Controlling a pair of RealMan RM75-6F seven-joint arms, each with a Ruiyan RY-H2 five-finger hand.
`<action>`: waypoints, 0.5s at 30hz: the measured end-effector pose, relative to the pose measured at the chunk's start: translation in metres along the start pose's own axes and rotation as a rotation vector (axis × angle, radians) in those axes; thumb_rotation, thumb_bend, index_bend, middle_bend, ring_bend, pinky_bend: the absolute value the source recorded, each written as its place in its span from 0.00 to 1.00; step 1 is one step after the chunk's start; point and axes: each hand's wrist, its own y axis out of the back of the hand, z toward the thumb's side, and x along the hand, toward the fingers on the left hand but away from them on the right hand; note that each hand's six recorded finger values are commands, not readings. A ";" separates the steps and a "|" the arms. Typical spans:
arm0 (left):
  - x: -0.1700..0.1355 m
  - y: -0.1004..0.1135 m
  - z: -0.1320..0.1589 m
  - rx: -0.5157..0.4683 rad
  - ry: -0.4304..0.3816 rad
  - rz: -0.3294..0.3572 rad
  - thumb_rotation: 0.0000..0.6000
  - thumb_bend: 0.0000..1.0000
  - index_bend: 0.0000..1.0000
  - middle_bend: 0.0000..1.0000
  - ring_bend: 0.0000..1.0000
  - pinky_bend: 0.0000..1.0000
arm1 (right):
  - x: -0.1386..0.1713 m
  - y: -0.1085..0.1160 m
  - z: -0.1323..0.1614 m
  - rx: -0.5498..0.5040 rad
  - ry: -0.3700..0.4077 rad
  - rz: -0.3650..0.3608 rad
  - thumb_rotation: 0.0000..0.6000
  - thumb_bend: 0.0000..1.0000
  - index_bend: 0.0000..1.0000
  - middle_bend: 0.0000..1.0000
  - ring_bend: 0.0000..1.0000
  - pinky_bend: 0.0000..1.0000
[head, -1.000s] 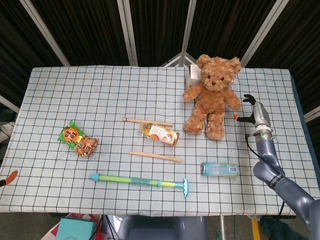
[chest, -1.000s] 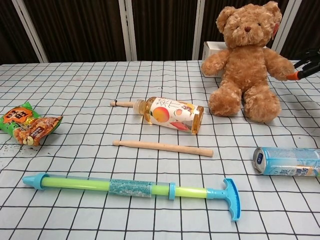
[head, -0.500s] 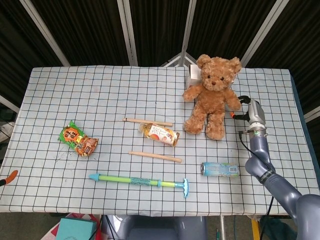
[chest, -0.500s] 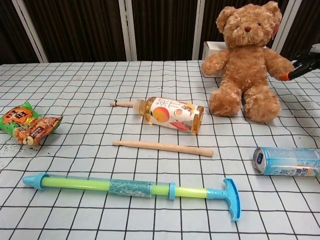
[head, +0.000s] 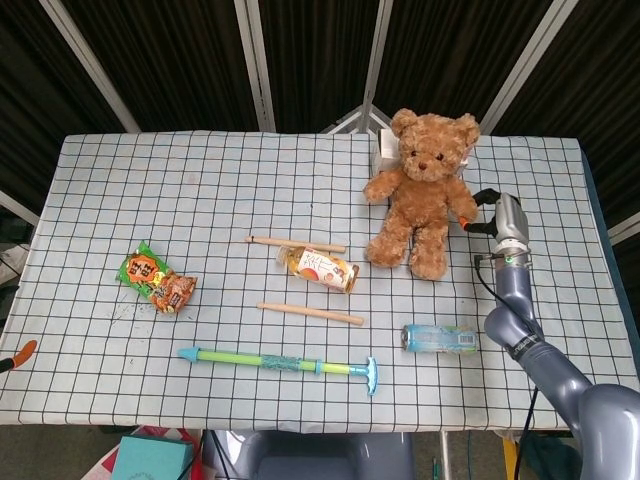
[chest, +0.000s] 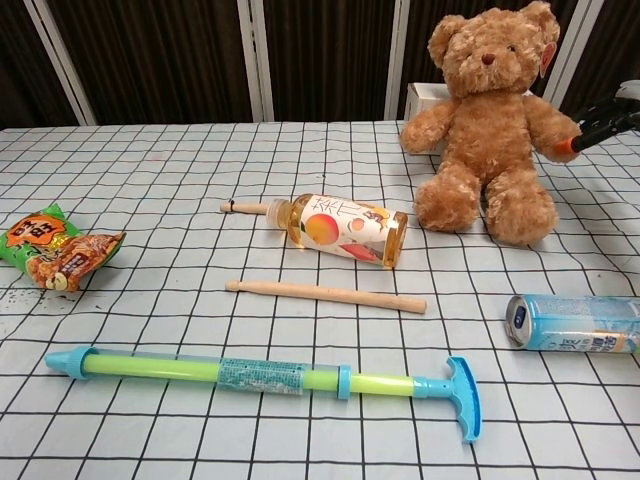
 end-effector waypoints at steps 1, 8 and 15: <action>0.000 0.000 0.000 0.000 0.000 0.000 1.00 0.31 0.19 0.00 0.00 0.12 | 0.000 0.000 0.000 -0.001 -0.001 -0.001 1.00 0.27 0.48 0.46 0.29 0.00; 0.000 0.000 0.000 0.002 0.002 0.001 1.00 0.31 0.19 0.00 0.00 0.12 | -0.003 -0.002 -0.001 -0.004 -0.008 -0.019 1.00 0.32 0.53 0.50 0.32 0.00; 0.000 0.000 0.000 0.007 0.004 0.003 1.00 0.31 0.19 0.00 0.00 0.12 | -0.005 -0.009 -0.005 0.012 -0.016 -0.010 1.00 0.38 0.56 0.52 0.35 0.00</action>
